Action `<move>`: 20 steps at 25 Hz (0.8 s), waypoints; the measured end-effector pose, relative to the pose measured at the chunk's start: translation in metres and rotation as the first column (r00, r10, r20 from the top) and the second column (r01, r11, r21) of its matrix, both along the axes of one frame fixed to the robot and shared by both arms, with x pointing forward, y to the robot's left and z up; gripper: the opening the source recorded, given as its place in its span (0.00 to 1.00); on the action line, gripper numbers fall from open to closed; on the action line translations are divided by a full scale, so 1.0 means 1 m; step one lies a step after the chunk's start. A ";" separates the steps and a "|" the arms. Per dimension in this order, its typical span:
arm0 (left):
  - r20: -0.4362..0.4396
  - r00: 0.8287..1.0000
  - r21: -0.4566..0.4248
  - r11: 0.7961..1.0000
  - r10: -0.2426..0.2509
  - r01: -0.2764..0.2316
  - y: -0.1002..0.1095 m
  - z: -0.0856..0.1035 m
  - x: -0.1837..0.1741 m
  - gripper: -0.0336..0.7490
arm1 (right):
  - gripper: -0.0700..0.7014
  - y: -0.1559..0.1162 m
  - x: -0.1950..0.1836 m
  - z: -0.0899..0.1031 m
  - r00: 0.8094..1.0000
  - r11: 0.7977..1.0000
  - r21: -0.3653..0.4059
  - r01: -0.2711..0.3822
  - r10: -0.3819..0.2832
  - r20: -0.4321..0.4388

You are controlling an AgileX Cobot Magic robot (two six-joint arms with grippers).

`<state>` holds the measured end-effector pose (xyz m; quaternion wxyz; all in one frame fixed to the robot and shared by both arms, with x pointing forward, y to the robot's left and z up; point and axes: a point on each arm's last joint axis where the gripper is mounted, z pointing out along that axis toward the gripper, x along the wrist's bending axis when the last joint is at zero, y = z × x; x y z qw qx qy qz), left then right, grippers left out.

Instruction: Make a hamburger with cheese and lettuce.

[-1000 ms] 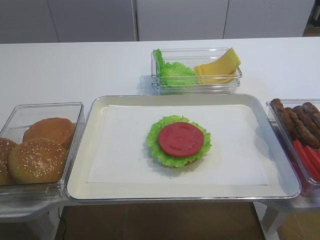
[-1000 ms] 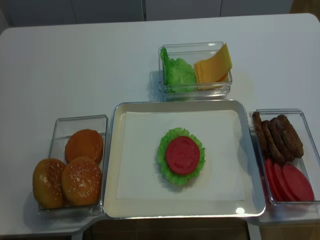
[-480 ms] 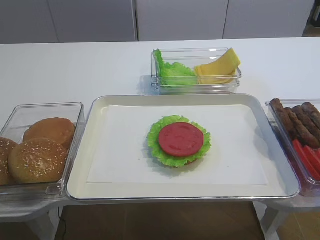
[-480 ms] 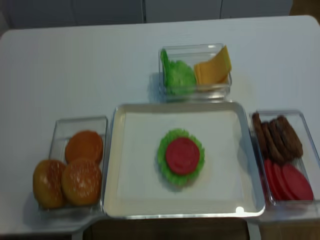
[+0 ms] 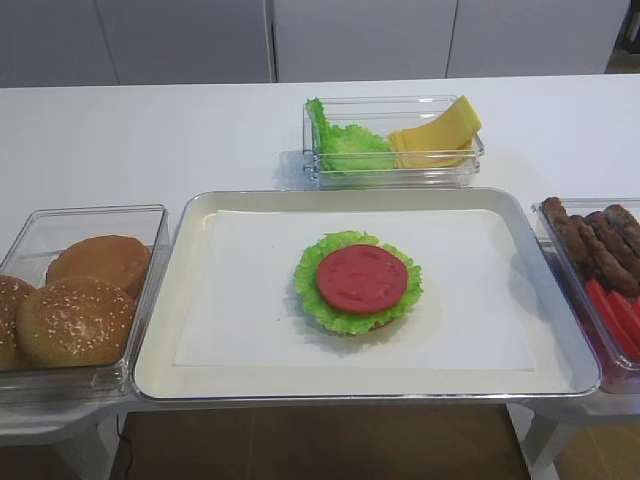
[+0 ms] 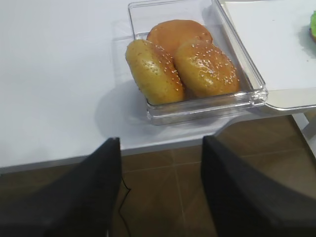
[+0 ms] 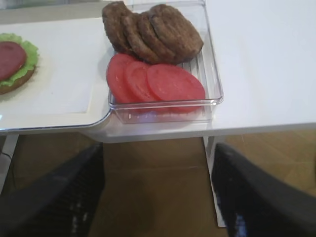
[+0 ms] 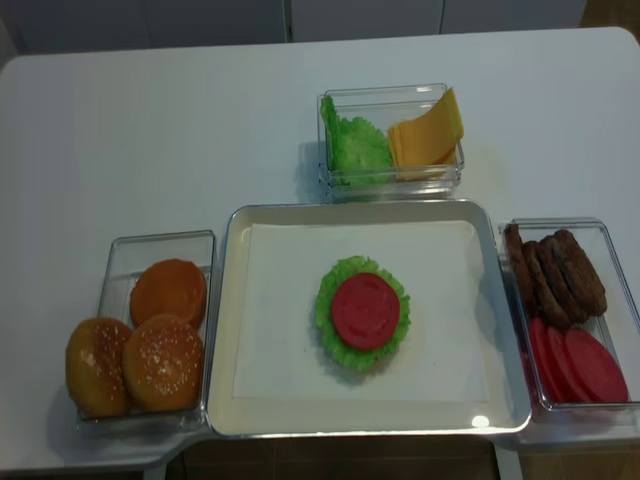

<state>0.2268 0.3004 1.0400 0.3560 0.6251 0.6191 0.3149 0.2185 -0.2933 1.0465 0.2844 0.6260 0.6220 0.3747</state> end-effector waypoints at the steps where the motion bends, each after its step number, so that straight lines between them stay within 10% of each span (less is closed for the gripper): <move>1: 0.000 1.000 0.000 1.000 0.000 0.000 0.000 0.000 0.000 0.54 | 0.75 0.000 0.001 0.001 1.000 1.000 -0.001 0.002 -0.002 0.013; 20: 0.000 1.000 0.000 1.000 0.000 0.000 0.000 0.000 0.000 0.54 | 0.75 -0.004 0.010 -0.003 0.997 0.999 -0.038 0.034 -0.032 0.065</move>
